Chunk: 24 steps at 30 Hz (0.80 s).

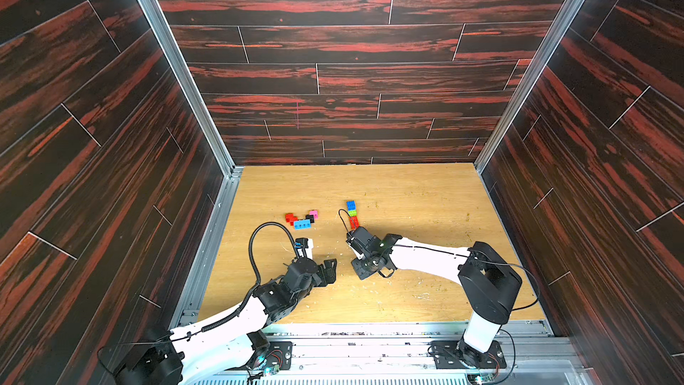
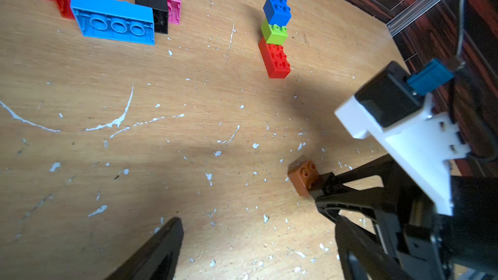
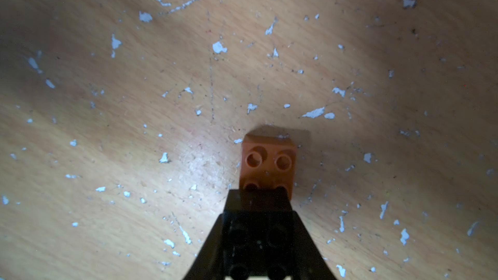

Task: Assemble the letter v with lego
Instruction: Assemble the lego brick with the lego brick.

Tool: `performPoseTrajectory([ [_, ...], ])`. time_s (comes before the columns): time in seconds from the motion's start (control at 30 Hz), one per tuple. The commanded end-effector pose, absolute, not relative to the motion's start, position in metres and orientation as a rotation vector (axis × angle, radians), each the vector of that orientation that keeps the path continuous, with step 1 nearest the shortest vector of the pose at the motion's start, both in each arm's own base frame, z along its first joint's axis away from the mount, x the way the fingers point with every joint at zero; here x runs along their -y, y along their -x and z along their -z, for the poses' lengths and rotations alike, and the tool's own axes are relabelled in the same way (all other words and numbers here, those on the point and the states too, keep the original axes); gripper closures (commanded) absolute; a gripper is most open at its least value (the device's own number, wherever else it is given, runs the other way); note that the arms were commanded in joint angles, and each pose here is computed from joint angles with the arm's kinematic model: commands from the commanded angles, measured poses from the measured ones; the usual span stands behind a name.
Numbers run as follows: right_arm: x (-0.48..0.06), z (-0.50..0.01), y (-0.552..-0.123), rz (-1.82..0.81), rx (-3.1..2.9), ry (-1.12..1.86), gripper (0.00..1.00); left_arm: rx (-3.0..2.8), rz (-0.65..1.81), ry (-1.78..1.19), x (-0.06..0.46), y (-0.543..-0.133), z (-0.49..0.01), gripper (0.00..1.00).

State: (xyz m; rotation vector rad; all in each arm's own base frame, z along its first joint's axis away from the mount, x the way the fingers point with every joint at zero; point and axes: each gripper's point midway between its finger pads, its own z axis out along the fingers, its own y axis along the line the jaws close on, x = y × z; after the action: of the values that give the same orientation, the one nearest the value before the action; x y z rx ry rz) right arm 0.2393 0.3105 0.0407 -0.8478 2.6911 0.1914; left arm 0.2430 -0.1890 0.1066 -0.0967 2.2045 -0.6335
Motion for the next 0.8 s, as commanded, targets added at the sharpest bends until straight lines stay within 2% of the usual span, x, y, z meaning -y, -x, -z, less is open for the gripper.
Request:
performPoseTrajectory([
  [0.0, -0.308, -0.034, -0.237, -0.142, -2.721, 0.854, 0.75, -2.192, 0.646, 0.096, 0.187, -0.240, -0.107, 0.08],
  [0.47, -0.306, -0.025, -0.236, -0.122, -2.740, 0.873, 0.75, -2.250, 0.793, -0.002, 0.208, -0.223, -0.106, 0.04],
  [0.53, -0.308, -0.025, -0.235, -0.134, -2.742, 0.874, 0.75, -2.285, 0.787, -0.021, 0.209, -0.219, -0.102, 0.00],
  [0.77, -0.307, -0.025, -0.234, -0.133, -2.753, 0.869, 0.75, -2.299, 0.788, -0.055, 0.207, -0.213, -0.107, 0.00],
])
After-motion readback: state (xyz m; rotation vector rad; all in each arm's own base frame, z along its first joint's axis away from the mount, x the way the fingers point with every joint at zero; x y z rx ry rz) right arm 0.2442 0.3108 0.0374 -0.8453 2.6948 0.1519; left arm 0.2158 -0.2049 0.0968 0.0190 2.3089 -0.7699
